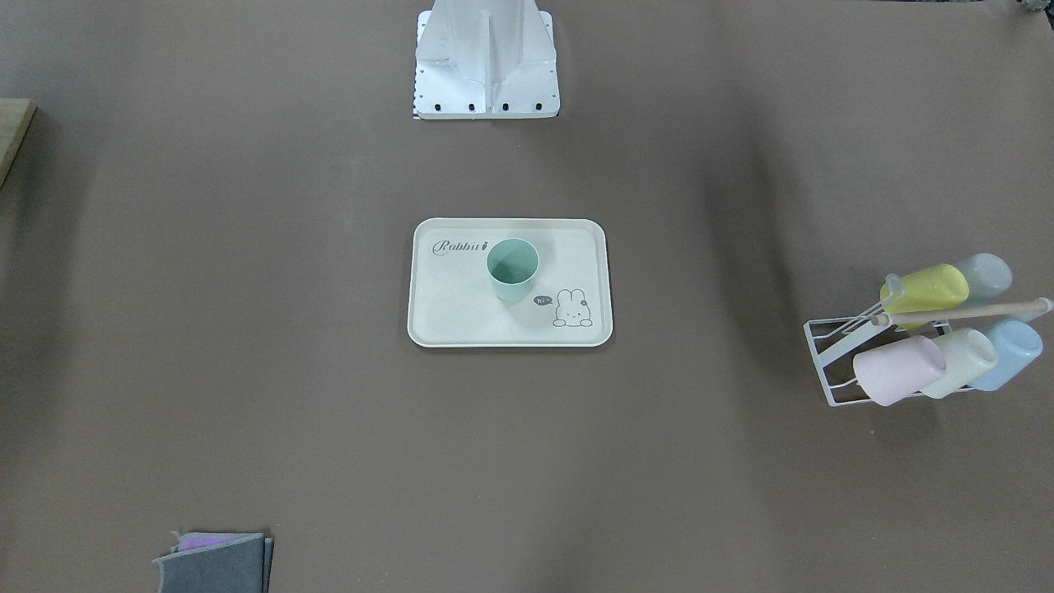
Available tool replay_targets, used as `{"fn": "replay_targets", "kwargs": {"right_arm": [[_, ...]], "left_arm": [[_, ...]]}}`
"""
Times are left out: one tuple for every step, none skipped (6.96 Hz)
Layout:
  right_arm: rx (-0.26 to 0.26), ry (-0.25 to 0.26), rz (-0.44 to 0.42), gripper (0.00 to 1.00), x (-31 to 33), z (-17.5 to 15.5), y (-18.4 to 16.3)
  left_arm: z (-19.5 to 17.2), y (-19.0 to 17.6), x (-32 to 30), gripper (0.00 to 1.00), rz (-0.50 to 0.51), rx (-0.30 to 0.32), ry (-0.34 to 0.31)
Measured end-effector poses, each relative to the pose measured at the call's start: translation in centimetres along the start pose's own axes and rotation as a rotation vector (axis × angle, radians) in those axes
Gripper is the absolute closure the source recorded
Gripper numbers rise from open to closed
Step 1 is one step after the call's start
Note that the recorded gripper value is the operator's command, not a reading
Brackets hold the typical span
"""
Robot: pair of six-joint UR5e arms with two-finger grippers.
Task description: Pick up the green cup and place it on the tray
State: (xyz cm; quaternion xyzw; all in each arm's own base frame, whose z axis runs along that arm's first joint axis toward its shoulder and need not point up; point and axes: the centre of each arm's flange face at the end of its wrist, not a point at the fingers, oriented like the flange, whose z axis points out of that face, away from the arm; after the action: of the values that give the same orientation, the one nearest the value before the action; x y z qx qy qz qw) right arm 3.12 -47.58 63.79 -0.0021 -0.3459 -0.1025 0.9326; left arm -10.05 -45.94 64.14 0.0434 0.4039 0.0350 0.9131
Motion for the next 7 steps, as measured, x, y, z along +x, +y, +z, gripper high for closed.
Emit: {"fn": "replay_targets", "kwargs": {"right_arm": [[-0.001,-0.003,0.024,0.0,0.55,0.1,0.17],[-0.001,-0.004,0.042,0.0,0.85,0.12,0.25],[0.002,-0.004,0.063,0.0,0.99,0.0,0.25],[0.005,-0.004,0.084,0.0,1.03,-0.12,0.2],[0.006,-0.004,0.094,0.0,1.03,-0.17,0.17],[0.008,-0.004,0.098,0.0,1.03,-0.2,0.15],[0.008,-0.004,0.099,0.0,1.03,-0.21,0.14]], "left_arm": [[0.2,0.33,-0.18,0.01,-0.004,-0.004,0.0],[0.38,0.57,-0.37,0.01,-0.008,-0.009,-0.003],[0.49,0.72,-0.49,0.01,-0.011,-0.012,-0.009],[0.58,0.84,-0.58,0.01,-0.014,-0.015,-0.01],[0.62,0.88,-0.62,0.01,-0.015,-0.016,-0.01],[0.62,0.88,-0.62,0.01,-0.014,-0.016,-0.01],[0.55,0.81,-0.56,0.01,-0.013,-0.014,-0.011]]}}
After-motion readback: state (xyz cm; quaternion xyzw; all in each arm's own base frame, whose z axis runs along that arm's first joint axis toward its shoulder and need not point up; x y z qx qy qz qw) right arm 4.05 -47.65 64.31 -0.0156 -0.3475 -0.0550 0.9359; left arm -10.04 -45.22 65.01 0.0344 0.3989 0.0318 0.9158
